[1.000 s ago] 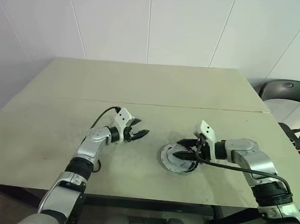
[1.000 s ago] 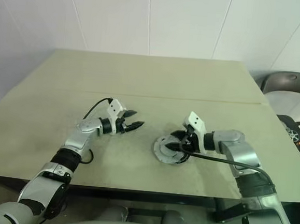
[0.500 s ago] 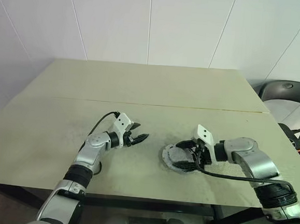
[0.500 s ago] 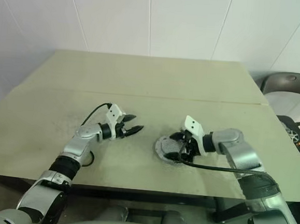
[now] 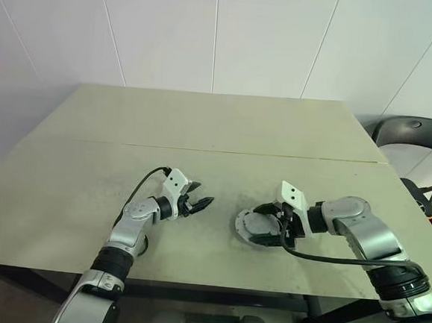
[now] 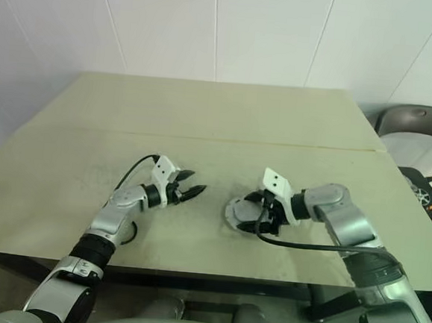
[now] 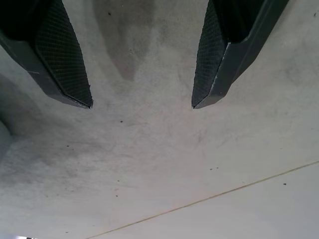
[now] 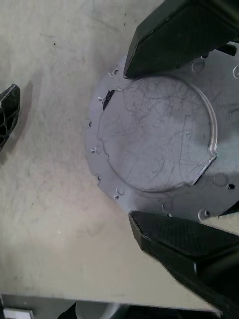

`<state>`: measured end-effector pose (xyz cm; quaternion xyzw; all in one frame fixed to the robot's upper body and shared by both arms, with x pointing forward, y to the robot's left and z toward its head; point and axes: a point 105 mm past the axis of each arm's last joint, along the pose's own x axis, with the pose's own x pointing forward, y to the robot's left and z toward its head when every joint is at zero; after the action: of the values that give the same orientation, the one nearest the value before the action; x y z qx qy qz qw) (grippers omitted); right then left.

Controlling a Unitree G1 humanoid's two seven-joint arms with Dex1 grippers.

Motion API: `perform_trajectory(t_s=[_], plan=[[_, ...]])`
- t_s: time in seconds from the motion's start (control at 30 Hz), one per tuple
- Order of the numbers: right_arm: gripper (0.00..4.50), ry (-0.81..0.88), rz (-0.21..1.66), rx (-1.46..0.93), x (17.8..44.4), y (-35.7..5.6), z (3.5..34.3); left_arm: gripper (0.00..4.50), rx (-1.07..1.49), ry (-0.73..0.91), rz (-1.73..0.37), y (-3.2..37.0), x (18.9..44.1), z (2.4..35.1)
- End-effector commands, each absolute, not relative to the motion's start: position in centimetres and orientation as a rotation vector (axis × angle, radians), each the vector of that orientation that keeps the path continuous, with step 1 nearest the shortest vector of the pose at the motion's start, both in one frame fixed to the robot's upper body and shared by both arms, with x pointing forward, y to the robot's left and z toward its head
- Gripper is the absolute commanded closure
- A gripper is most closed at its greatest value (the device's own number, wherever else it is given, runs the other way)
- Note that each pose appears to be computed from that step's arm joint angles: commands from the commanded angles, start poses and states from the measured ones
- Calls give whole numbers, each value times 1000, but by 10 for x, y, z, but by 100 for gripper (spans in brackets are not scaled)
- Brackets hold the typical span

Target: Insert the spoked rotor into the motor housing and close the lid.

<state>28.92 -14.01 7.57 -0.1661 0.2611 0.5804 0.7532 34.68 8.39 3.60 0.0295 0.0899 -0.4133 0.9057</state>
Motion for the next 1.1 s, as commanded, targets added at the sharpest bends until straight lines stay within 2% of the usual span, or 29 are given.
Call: perform_trajectory(t_s=[0.03, 0.33, 0.5, 0.63, 0.73, 1.0, 1.1], plan=[[40, 550, 1322, -312, 284, -135, 82, 113, 73, 130, -864, 82, 350, 52], [40, 458, 1308, -298, 289, -149, 105, 113, 82, 134, -888, 80, 352, 53], [40, 449, 1328, -269, 281, -158, 112, 113, 88, 138, -900, 79, 353, 54], [40, 480, 1283, -311, 283, -165, 104, 113, 90, 138, -913, 76, 354, 54], [40, 455, 1302, -271, 280, -153, 106, 113, 90, 138, -919, 74, 354, 54], [40, 546, 1295, -341, 275, -142, 75, 113, 95, 136, -922, 75, 356, 55], [40, 547, 1293, -338, 277, -138, 73, 113, 95, 134, -921, 76, 356, 56]])
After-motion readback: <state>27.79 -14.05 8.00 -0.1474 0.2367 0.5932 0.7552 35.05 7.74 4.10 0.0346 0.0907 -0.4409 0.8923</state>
